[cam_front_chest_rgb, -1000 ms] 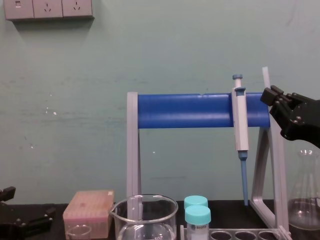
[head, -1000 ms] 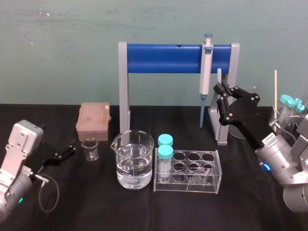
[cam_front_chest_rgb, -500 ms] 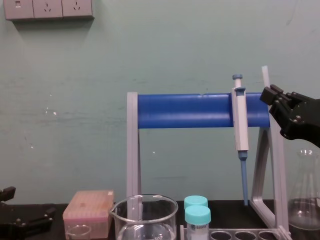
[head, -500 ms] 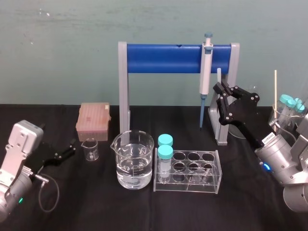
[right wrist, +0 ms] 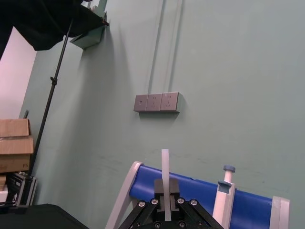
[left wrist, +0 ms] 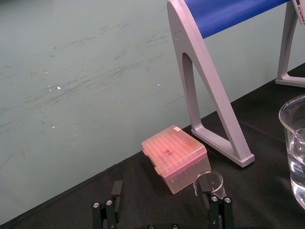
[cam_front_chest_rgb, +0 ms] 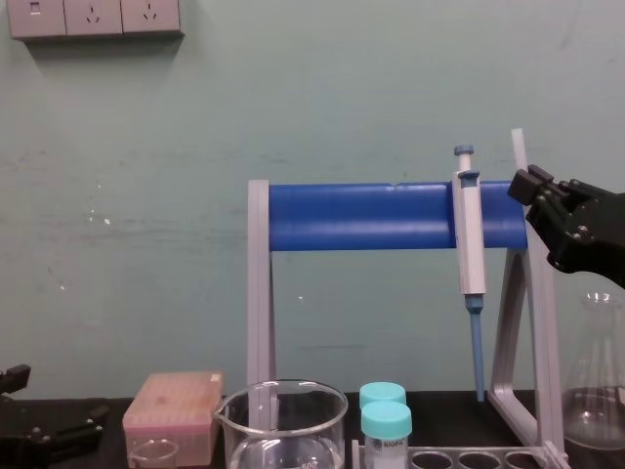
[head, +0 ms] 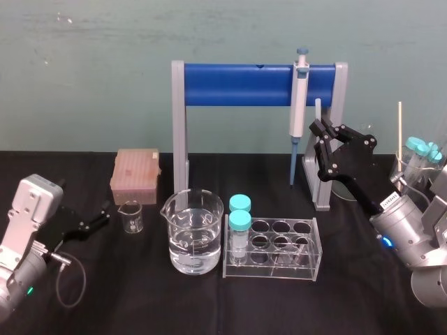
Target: Pick up the stirring rod with one hand, then place it down.
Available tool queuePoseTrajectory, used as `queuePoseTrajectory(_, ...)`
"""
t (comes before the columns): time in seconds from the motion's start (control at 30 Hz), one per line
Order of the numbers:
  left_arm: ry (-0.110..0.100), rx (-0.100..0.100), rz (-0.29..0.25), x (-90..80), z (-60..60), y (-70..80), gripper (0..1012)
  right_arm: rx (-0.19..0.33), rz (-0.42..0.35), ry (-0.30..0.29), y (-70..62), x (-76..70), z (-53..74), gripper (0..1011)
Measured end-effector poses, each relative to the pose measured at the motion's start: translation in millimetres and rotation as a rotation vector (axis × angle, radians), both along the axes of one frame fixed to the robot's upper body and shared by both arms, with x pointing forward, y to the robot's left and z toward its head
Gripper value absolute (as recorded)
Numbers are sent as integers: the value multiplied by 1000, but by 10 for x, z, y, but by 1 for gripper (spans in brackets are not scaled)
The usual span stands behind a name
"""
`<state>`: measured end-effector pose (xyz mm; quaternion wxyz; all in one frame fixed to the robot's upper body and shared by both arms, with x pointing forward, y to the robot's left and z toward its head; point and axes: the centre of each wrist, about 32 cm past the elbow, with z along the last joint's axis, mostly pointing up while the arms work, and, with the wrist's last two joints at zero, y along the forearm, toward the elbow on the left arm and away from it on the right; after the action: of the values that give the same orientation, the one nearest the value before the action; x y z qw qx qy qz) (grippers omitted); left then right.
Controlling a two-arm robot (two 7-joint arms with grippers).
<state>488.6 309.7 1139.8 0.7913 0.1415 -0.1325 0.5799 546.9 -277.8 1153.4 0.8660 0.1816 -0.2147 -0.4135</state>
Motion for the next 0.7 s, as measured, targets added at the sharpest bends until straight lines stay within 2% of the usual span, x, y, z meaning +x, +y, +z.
queuePoseTrajectory(0.7,0,0,0,0,0,0,1000,0,0,0,0,0,0,60)
